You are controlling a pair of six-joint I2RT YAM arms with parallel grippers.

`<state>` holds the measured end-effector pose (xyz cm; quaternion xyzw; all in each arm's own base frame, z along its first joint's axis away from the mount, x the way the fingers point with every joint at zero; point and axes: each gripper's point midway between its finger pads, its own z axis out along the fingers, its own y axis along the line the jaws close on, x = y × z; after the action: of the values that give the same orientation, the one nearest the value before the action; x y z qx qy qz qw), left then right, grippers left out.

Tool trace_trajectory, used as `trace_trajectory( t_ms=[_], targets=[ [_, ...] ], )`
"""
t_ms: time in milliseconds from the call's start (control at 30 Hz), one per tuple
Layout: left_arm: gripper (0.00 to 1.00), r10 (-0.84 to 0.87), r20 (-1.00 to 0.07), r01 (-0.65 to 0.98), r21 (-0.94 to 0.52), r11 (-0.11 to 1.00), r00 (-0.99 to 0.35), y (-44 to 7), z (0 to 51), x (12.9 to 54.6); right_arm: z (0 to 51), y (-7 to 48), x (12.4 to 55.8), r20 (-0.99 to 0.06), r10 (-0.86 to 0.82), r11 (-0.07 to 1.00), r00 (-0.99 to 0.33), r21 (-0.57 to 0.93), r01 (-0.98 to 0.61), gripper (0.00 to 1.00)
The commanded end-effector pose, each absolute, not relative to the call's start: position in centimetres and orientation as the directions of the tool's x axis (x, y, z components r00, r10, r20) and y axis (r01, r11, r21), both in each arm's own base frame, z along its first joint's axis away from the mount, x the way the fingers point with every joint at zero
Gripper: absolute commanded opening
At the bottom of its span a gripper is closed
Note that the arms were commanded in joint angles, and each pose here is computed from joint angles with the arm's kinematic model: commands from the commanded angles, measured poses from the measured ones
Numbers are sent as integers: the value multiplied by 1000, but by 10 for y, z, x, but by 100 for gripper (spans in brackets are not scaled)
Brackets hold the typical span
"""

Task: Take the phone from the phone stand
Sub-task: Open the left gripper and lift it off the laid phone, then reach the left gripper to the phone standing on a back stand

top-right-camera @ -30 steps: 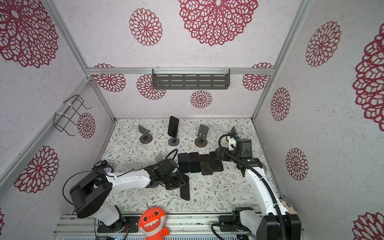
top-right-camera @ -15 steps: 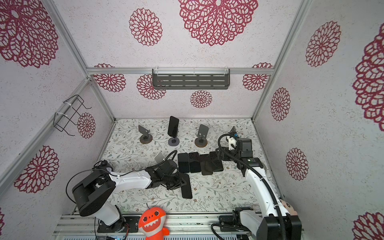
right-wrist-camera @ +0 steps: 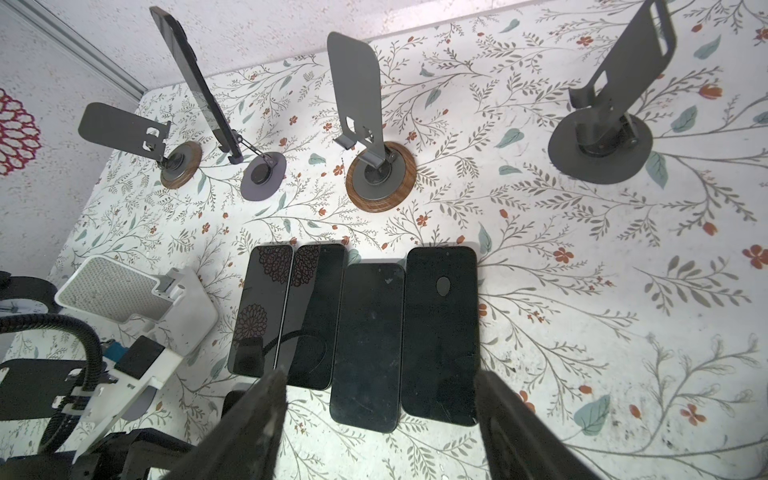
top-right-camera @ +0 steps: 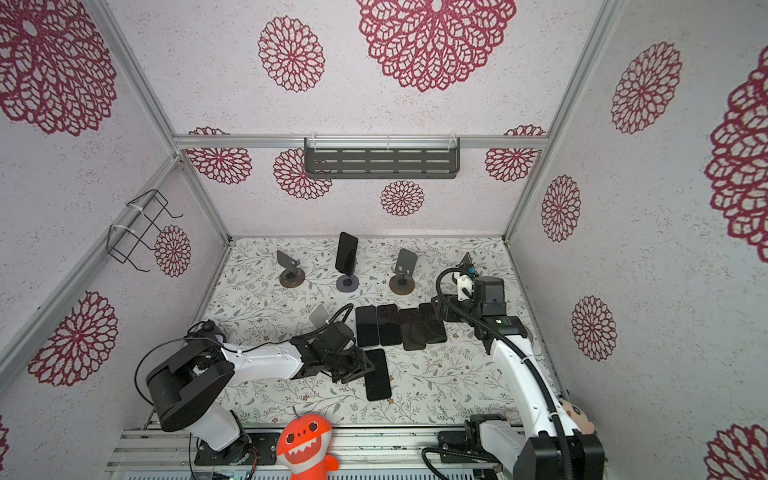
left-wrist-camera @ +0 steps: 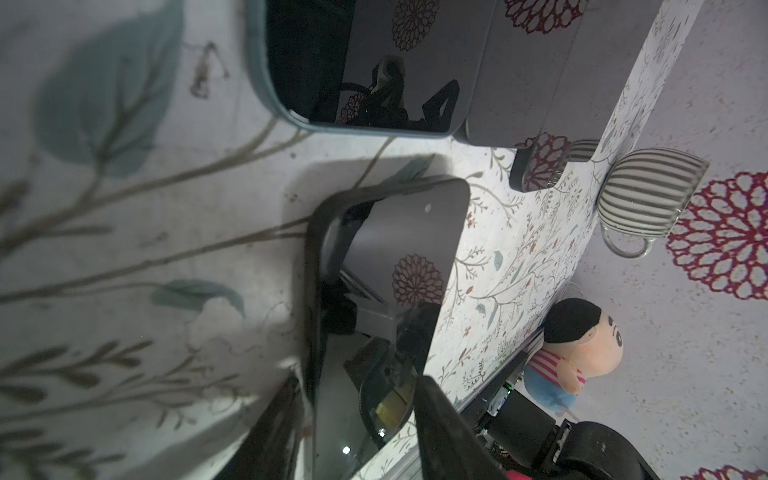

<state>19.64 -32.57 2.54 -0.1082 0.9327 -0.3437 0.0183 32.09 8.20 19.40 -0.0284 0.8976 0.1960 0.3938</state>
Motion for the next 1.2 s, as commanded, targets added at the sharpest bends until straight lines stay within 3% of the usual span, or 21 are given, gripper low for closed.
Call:
trace_trajectory(
  t_ms=[0,200,700,933,1033,1167],
  targets=[
    [49,-229,44,-206,-623,754,-972,-321,18,195,213,80,324,-759,90,924,-644,304,-230,75],
    [50,-209,11,-174,-597,783,-978,-318,24,198,213,80,325,-760,88,925,-644,302,-230,75],
    [73,69,-239,200,-582,788,-968,-336,115,213,219,85,327,-764,89,917,-639,314,-248,75],
    [91,119,-470,396,-551,734,-875,-321,194,267,233,94,329,-779,88,908,-621,319,-271,75],
    [100,135,-592,475,-468,746,-795,-296,228,301,234,101,329,-777,81,904,-625,321,-282,75],
    [97,145,-711,525,-349,776,-688,-262,260,348,232,104,326,-774,73,904,-629,318,-285,75]
  ],
)
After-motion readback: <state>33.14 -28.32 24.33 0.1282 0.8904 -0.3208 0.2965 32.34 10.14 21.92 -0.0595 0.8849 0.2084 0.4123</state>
